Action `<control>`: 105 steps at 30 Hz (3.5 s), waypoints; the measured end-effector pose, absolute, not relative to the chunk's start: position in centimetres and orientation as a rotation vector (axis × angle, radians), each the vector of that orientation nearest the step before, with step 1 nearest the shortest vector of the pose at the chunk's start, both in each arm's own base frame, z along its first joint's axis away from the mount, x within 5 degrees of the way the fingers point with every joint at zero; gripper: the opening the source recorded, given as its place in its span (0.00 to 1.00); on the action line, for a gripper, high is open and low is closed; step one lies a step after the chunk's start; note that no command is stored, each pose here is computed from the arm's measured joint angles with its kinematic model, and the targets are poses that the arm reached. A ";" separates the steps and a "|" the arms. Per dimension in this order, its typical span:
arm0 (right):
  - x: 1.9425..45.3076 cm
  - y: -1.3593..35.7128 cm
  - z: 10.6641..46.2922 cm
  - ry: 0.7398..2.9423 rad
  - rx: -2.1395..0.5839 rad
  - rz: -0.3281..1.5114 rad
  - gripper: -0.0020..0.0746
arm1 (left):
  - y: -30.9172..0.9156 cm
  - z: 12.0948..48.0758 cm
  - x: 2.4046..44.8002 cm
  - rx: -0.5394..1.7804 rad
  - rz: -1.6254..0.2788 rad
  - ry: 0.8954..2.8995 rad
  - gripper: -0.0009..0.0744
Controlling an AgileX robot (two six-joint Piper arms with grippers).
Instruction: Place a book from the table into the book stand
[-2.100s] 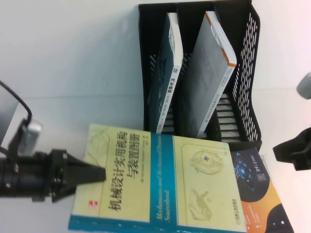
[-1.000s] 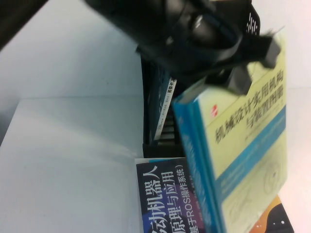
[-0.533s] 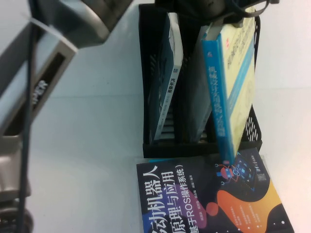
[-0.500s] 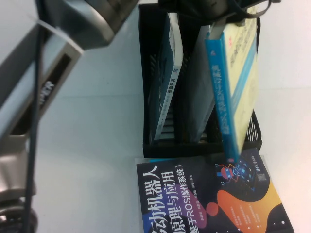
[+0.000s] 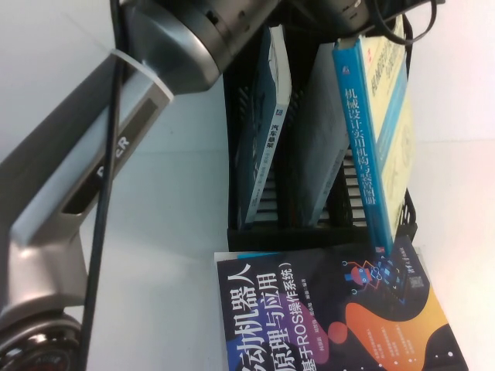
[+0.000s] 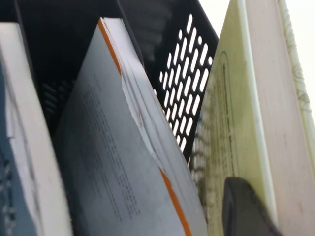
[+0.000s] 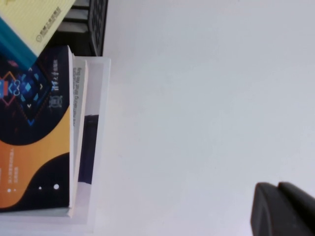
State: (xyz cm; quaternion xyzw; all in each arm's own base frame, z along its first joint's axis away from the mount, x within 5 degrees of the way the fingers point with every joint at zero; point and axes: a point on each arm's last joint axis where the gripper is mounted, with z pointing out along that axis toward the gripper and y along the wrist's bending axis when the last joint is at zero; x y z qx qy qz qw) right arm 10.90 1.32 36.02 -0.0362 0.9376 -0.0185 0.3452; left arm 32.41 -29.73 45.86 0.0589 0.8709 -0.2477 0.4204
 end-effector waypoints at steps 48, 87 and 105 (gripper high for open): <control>11.0 1.3 36.1 2.421 -0.068 -0.035 0.02 | -32.1 40.8 38.1 0.017 -0.446 1.993 0.27; 3.0 -2.0 37.0 1.873 -0.142 -0.097 0.02 | -21.0 54.6 26.7 0.254 -0.222 1.975 0.01; 3.4 -1.1 28.4 1.980 -0.164 -0.007 0.02 | -20.1 58.6 19.6 0.396 -0.250 1.821 0.01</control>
